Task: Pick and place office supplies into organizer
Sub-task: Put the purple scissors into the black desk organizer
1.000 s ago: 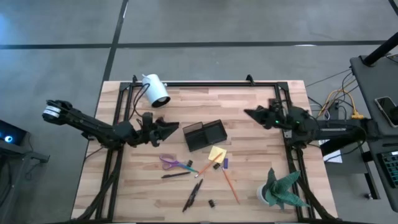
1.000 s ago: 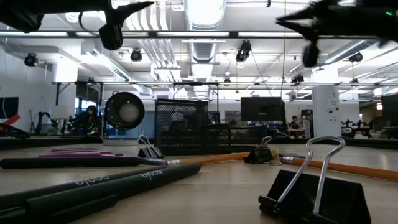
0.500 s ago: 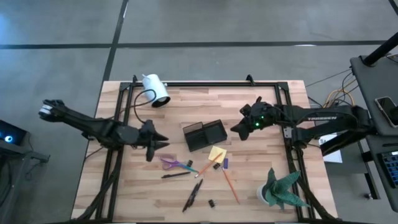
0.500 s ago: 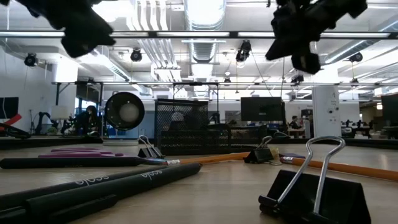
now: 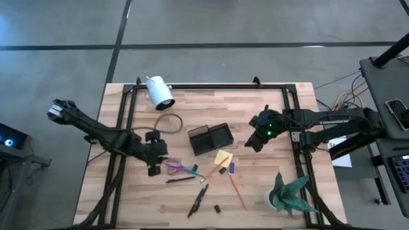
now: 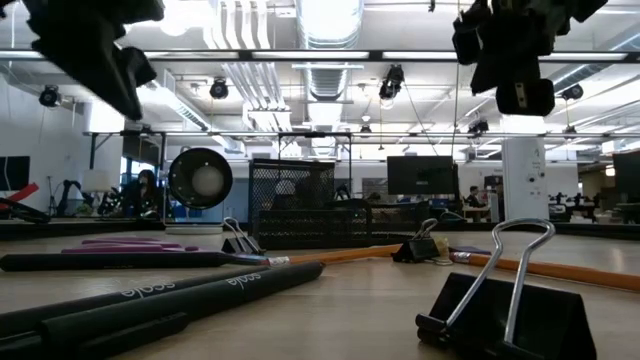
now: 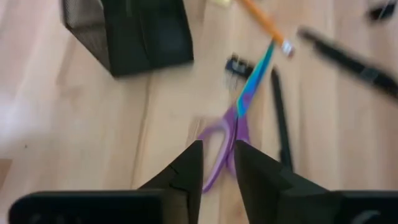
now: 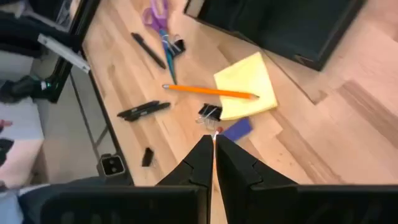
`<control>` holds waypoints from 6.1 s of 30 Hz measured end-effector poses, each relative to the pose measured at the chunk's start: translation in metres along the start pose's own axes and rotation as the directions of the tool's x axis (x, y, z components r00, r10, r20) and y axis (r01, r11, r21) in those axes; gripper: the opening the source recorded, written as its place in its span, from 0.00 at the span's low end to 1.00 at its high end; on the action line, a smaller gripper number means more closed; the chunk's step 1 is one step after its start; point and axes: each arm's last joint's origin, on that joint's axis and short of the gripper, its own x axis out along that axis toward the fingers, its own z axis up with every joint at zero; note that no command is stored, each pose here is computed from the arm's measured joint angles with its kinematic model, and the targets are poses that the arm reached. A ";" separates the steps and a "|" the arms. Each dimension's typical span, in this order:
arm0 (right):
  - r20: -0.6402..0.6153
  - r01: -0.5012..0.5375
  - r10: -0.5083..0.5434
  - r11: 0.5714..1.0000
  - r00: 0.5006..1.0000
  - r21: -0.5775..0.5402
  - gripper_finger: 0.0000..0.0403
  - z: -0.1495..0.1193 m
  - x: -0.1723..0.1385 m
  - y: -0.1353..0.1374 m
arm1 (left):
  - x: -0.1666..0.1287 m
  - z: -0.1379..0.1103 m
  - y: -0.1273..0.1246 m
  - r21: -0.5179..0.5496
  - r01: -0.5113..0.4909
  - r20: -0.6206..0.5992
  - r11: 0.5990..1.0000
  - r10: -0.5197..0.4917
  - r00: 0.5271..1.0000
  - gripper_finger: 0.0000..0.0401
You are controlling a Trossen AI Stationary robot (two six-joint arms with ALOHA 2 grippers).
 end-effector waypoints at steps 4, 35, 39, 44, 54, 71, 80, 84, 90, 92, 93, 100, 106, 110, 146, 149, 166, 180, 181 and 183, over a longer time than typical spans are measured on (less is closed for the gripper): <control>0.008 0.014 -0.014 0.999 1.000 -0.037 0.03 -0.005 0.001 0.004 | 0.014 0.003 -0.010 0.037 -0.027 -0.069 0.999 0.030 0.997 0.30; 0.137 0.308 -0.279 0.801 0.951 -0.513 0.55 -0.012 0.019 0.027 | 0.058 -0.003 -0.030 0.212 0.019 -0.258 0.977 0.037 0.965 0.46; 0.204 0.367 -0.306 0.755 0.930 -0.544 0.55 -0.016 0.014 0.036 | 0.067 -0.001 -0.032 0.257 -0.038 -0.250 0.966 0.104 0.963 0.46; 0.236 0.402 -0.325 0.744 0.916 -0.533 0.55 -0.019 0.014 0.036 | 0.077 -0.003 -0.033 0.269 -0.055 -0.274 0.962 0.131 0.953 0.46; 0.236 0.409 -0.335 0.751 0.912 -0.518 0.55 -0.020 0.016 0.034 | 0.091 -0.003 -0.039 0.187 -0.009 -0.283 0.982 0.063 0.957 0.46; 0.238 0.411 -0.335 0.752 0.912 -0.515 0.55 -0.020 0.016 0.034 | 0.121 -0.015 -0.040 0.186 -0.034 -0.350 0.982 0.099 0.931 0.26; 0.238 0.411 -0.335 0.753 0.912 -0.514 0.55 -0.020 0.016 0.034 | 0.130 -0.022 -0.039 0.231 -0.007 -0.377 0.973 0.096 0.921 0.10; 0.237 0.411 -0.335 0.765 0.912 -0.496 0.55 -0.020 0.016 0.033 | 0.134 -0.024 -0.039 0.238 -0.014 -0.391 0.971 0.109 0.914 0.10; 0.238 0.412 -0.336 0.764 0.911 -0.496 0.55 -0.020 0.016 0.033 | 0.123 -0.020 -0.037 0.250 -0.038 -0.394 0.967 0.138 0.909 0.10; 0.252 0.425 -0.343 0.759 0.905 -0.494 0.55 -0.019 0.016 0.033 | 0.113 -0.016 -0.035 0.264 -0.061 -0.392 0.963 0.165 0.905 0.10; 0.260 0.433 -0.347 0.754 0.901 -0.494 0.55 -0.019 0.016 0.033 | 0.108 -0.015 -0.033 0.277 -0.082 -0.396 0.957 0.191 0.898 0.10; 0.328 0.496 -0.375 0.717 0.867 -0.490 0.55 -0.017 0.014 0.032 | 0.062 0.009 -0.027 0.386 -0.188 -0.422 0.903 0.354 0.834 0.10; 0.401 0.563 -0.403 0.673 0.823 -0.480 0.55 -0.015 0.012 0.031 | 0.015 0.040 -0.027 0.502 -0.217 -0.399 0.837 0.447 0.801 0.10; 0.470 0.620 -0.420 0.643 0.776 -0.449 0.55 -0.013 0.008 0.031 | -0.020 0.064 -0.022 0.576 -0.284 -0.345 0.767 0.543 0.766 0.10; 0.570 0.578 -0.371 0.782 0.733 -0.235 0.55 -0.013 -0.019 0.033 | 0.050 0.120 0.024 0.837 -0.286 -0.268 0.467 0.804 0.531 0.01; 0.549 0.544 -0.361 0.812 0.753 -0.213 0.55 -0.013 -0.019 0.033 | 0.020 0.124 0.027 0.670 -0.368 -0.324 0.645 0.700 0.636 0.00; 0.424 0.467 -0.317 0.825 0.849 -0.319 0.55 -0.014 -0.014 0.033 | -0.027 0.074 0.050 0.135 -0.416 -0.441 0.899 0.431 0.787 0.38; 0.331 0.379 -0.284 0.884 0.900 -0.273 0.55 -0.010 -0.013 0.030 | -0.006 0.021 0.129 -0.740 -0.473 -0.405 0.478 0.245 0.881 0.34; 0.333 0.383 -0.288 0.884 0.898 -0.268 0.55 -0.009 -0.013 0.029 | -0.006 0.022 0.133 -0.742 -0.448 -0.369 0.499 0.255 0.894 0.34; 0.339 0.395 -0.296 0.876 0.893 -0.278 0.55 -0.006 -0.014 0.028 | -0.006 0.028 0.135 -0.638 -0.371 -0.262 0.674 0.263 0.928 0.33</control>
